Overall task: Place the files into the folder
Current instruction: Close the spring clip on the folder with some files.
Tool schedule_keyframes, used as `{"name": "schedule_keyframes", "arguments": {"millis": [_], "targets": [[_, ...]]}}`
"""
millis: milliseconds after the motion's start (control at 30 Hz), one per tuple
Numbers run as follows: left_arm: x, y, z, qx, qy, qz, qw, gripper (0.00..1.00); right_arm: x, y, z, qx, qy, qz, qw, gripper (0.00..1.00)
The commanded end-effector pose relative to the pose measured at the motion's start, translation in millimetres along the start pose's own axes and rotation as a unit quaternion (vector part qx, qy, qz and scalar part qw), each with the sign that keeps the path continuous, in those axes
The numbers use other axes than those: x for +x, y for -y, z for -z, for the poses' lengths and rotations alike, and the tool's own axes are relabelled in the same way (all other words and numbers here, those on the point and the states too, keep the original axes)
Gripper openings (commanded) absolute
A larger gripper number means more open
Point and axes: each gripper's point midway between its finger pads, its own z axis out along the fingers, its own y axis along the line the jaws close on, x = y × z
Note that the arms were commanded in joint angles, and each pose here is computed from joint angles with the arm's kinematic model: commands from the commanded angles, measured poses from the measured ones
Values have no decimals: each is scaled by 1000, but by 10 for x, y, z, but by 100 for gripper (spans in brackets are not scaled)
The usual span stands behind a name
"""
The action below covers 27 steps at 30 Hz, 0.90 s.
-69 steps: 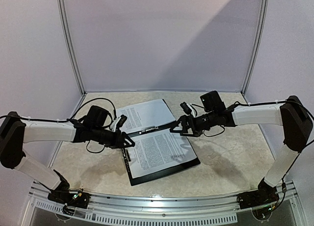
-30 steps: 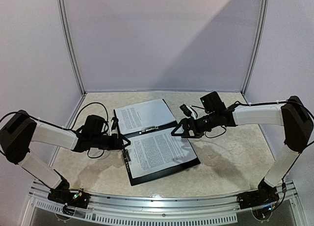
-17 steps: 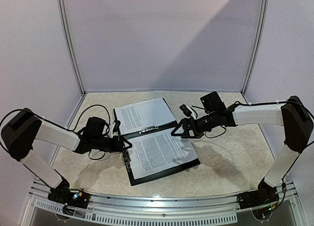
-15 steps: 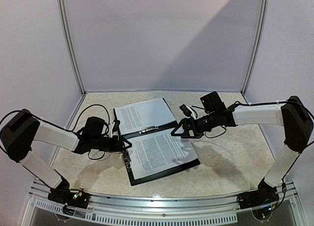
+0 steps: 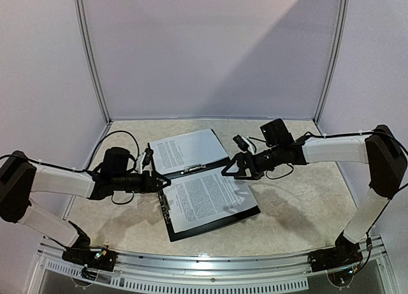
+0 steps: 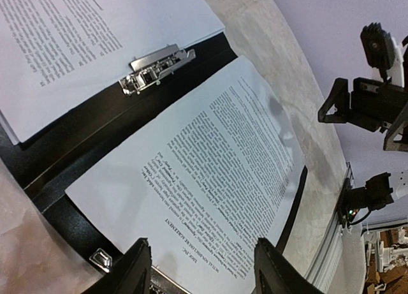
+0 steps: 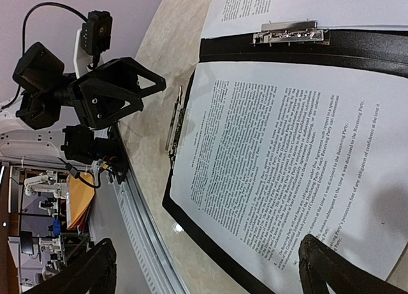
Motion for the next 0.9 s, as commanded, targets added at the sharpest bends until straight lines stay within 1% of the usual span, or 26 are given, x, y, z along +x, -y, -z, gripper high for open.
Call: {"name": "schedule_keyframes", "arguments": {"millis": [0, 167, 233, 367, 467, 600, 867], "targets": [[138, 54, 48, 20, -19, 14, 1000, 55, 74, 15, -18, 2, -8, -2, 1000, 99], [257, 169, 70, 37, -29, 15, 999, 54, 79, 113, 5, 34, -8, 9, 999, 99], [245, 179, 96, 31, -20, 13, 999, 54, 87, 133, 9, 39, -10, 10, 999, 99], [28, -77, 184, -58, 28, -7, 998, 64, 77, 133, 7, 39, -9, 12, 999, 99], [9, -270, 155, -86, 34, 2, 996, 67, 73, 128, -3, 36, -12, 10, 999, 99], [40, -315, 29, -72, 30, 3, 997, 68, 72, 128, -8, 38, -18, 13, 999, 99], [168, -312, -129, -43, -1, 3, 999, 65, 105, 161, -24, 39, -21, 13, 999, 99]]}}
